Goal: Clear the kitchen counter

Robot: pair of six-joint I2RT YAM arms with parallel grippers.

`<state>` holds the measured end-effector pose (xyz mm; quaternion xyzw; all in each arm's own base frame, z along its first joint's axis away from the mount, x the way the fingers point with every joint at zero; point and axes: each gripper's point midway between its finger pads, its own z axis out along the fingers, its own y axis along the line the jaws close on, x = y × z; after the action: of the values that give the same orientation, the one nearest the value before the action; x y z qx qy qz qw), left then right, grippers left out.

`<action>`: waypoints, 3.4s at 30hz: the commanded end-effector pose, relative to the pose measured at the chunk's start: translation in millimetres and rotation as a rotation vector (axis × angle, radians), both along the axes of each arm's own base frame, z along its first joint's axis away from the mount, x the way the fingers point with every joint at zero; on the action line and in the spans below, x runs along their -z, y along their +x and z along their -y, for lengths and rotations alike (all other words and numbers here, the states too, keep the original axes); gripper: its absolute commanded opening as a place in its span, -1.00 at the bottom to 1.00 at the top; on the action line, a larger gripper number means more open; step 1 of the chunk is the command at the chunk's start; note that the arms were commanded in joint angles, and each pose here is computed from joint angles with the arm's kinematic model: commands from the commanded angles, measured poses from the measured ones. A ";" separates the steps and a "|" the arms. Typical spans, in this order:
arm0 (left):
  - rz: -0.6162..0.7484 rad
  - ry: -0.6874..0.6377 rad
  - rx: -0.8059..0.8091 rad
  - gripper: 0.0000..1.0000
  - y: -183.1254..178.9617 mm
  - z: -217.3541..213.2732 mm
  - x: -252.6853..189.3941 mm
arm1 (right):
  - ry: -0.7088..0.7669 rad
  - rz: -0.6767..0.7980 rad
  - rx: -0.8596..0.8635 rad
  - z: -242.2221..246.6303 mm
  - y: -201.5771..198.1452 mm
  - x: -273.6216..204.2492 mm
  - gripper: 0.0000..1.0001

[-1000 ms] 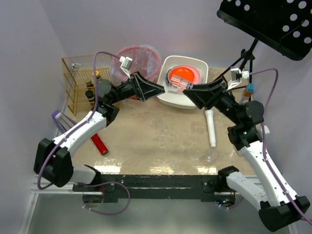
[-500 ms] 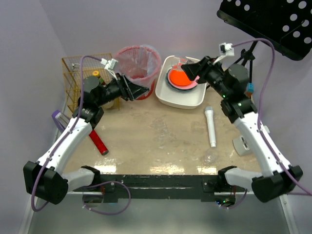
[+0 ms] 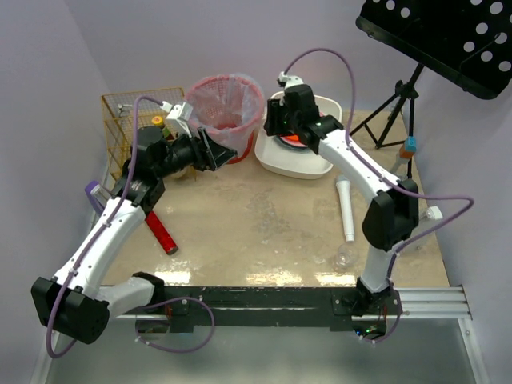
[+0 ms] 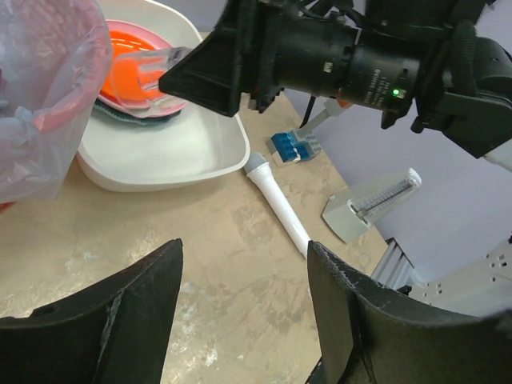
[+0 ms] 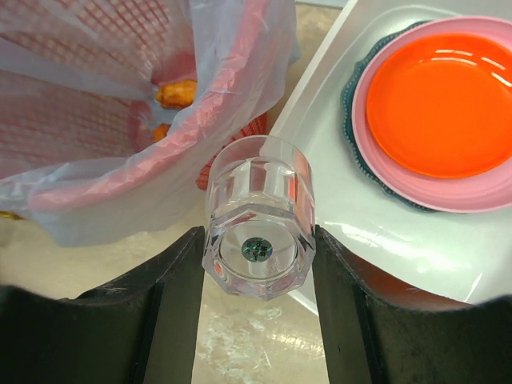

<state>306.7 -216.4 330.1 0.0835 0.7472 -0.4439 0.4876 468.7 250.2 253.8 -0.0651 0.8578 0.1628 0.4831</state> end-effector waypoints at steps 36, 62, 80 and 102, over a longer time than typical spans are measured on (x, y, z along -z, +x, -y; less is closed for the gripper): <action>0.018 0.021 0.010 0.37 -0.1 -0.4 -2.1 | -0.294 -0.257 0.085 27.4 40.8 143.3 -0.24; 0.027 0.045 -0.030 0.38 2.2 -6.7 -1.5 | 0.150 -0.023 0.140 62.4 9.7 8.2 0.54; -0.081 0.171 0.317 0.49 -63.1 206.7 99.4 | 0.387 0.404 0.119 113.8 -129.1 -221.4 0.54; -0.249 0.347 0.516 0.90 -128.8 308.7 204.2 | 0.341 0.361 0.143 121.5 -137.7 -190.8 0.54</action>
<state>180.2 -503.6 110.3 0.2997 0.8315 -0.4027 0.2378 334.5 132.3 435.6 0.0493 0.7308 0.2567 0.6305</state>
